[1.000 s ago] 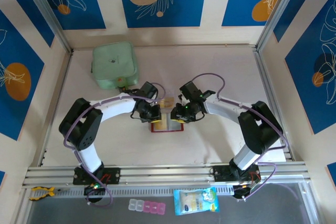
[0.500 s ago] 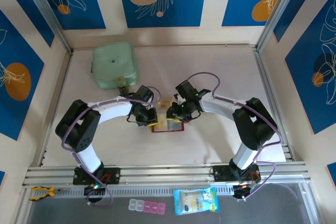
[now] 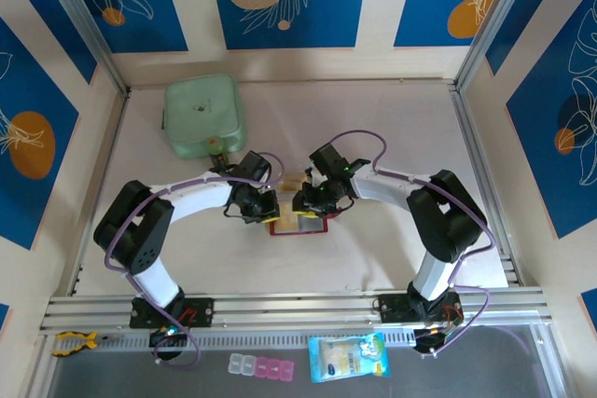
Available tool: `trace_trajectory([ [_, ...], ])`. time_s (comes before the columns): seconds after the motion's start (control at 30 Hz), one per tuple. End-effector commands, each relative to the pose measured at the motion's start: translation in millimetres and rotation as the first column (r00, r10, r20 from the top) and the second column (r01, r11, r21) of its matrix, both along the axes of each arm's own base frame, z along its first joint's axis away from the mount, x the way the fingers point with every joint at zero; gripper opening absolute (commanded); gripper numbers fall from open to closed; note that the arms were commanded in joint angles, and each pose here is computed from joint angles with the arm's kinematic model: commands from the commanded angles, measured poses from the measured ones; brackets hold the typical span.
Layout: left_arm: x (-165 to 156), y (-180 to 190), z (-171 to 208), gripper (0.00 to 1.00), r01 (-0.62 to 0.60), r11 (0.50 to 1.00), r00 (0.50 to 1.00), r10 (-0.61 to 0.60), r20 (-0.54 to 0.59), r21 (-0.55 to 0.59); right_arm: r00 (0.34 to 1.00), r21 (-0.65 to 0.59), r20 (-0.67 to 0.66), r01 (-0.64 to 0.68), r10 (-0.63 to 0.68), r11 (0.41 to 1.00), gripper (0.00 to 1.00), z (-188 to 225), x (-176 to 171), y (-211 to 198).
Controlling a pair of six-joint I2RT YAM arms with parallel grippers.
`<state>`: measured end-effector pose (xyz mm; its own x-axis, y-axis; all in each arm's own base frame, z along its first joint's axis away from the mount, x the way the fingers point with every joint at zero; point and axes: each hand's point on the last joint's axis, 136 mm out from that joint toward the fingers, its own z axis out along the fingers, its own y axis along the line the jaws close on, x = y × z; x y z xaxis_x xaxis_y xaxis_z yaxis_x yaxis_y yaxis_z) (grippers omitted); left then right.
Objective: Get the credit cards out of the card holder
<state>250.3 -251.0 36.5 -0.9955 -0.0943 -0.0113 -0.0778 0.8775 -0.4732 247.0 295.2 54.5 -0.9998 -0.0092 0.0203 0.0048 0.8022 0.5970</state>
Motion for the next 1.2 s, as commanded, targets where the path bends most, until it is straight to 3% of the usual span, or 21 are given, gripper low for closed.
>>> trace_trajectory([
  [0.0, 6.3, 4.7, 1.0, 0.12, -0.005, 1.000, 1.000, 0.005, 0.004, 0.018, 1.000, 0.040, -0.005, -0.027, 0.027, 0.999, 0.30, 4.6, 0.3, 11.4],
  [0.97, -1.2, 11.8, -14.4, 0.09, 0.003, 0.999, 0.999, -0.001, -0.048, 0.042, 0.998, 0.029, -0.041, -0.051, 0.052, 0.998, 0.29, -20.5, 0.9, 19.8],
  [1.17, -0.5, 11.0, -13.8, 0.09, 0.003, 0.999, 0.999, -0.001, -0.047, 0.038, 0.997, 0.035, -0.038, -0.058, 0.060, 0.998, 0.24, -20.2, 0.4, 21.0],
])
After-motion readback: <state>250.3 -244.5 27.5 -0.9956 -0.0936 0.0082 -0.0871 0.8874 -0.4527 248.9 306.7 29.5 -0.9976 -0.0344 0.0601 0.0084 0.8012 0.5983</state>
